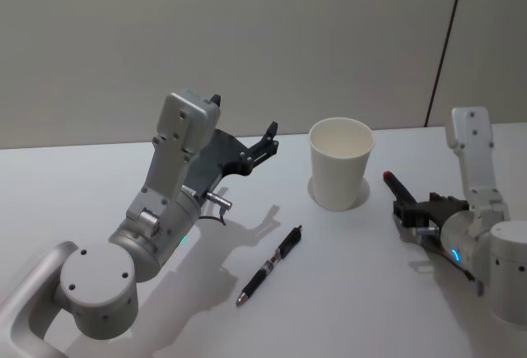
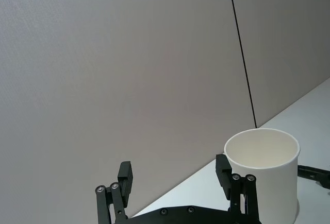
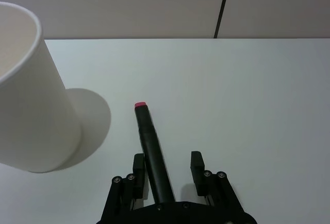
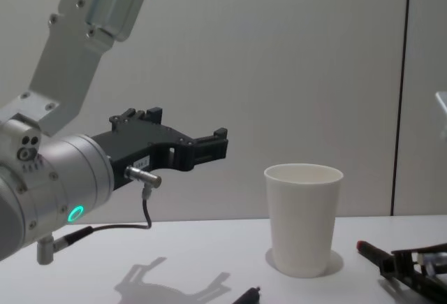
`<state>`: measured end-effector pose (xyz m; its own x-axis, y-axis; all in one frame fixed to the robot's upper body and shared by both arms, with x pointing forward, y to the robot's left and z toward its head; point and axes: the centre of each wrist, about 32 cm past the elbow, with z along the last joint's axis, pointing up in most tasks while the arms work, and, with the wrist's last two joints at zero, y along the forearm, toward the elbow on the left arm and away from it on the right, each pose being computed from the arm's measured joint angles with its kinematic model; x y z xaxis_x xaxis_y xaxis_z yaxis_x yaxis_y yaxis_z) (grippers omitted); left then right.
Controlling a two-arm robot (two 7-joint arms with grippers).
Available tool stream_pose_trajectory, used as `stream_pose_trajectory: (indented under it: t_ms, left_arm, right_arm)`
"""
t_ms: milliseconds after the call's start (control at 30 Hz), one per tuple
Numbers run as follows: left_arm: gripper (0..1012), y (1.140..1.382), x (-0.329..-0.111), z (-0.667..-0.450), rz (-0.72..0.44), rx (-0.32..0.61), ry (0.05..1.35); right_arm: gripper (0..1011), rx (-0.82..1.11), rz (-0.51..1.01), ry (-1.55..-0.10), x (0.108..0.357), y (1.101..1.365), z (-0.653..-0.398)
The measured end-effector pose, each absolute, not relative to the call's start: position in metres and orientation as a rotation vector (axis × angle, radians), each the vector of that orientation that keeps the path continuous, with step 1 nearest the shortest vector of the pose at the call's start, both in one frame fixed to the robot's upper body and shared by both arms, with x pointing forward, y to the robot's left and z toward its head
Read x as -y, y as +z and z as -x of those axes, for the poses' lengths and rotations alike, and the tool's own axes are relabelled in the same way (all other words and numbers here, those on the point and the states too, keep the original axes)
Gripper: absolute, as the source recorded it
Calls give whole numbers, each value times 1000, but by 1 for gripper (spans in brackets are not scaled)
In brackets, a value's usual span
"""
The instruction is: Place the pen into the pen holder.
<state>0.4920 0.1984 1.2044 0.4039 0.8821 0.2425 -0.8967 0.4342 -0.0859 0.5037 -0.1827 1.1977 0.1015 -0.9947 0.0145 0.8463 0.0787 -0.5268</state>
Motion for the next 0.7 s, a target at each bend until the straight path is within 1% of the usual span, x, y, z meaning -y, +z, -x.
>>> stream_pose_trajectory:
  t_ms: [700]
  left_arm:
    - [1003,1204,-198,-492,-61,268,1124]
  right_arm:
    - [416,-397,462,-1432,183,1197,-503]
